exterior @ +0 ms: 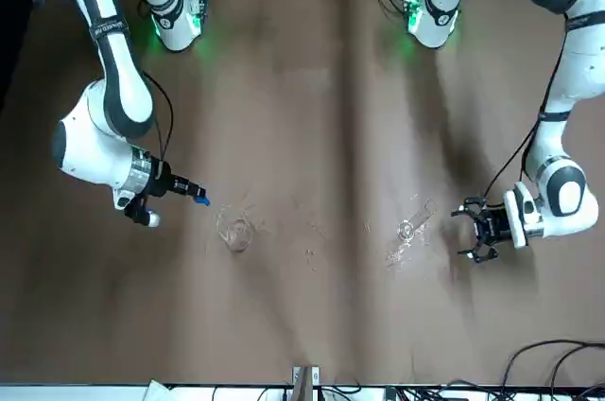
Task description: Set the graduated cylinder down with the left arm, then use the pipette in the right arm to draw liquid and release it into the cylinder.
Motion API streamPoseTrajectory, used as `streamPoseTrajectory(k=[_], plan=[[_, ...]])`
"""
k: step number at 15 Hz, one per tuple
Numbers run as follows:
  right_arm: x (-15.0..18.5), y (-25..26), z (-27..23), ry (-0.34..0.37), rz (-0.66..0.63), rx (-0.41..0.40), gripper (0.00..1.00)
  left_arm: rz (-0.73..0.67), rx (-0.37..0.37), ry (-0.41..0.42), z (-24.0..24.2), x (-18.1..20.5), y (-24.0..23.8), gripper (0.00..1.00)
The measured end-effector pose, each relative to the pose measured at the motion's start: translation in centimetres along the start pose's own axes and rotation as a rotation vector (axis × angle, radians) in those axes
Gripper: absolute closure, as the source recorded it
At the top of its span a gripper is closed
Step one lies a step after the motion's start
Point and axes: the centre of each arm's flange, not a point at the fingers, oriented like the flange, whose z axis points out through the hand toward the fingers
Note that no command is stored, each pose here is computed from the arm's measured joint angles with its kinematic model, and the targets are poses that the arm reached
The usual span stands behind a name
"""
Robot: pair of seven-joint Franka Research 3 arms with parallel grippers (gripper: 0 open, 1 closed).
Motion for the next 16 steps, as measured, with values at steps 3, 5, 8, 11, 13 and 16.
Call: streamPoseTrajectory(k=[3, 5, 8, 11, 13, 16], plan=[[0.0, -0.1, 0.0, 0.000, -0.001, 0.001, 0.72, 0.023, -0.022, 0.043, 1.2, 0.0, 0.3, 0.00], [0.0, -0.2, 0.0, 0.000, -0.002, 0.001, 0.80, 0.038, -0.021, 0.079, 1.7, -0.1, 0.4, 0.00], [-0.1, -0.3, 0.1, -0.001, -0.005, 0.000, 0.85, 0.062, -0.013, 0.146, 3.4, -0.3, 0.5, 0.00], [-0.2, -0.5, 0.1, -0.001, -0.009, 0.000, 0.88, 0.106, -0.036, 0.166, 6.0, -1.4, 1.0, 0.00], [-0.1, -0.8, 0.0, 0.002, -0.013, 0.002, 0.88, 0.112, -0.040, 0.171, 6.5, -2.1, 1.2, 0.00], [0.1, -1.2, -0.5, 0.013, -0.020, 0.008, 0.88, 0.112, -0.055, 0.178, 7.7, -2.4, 1.5, 0.00]])
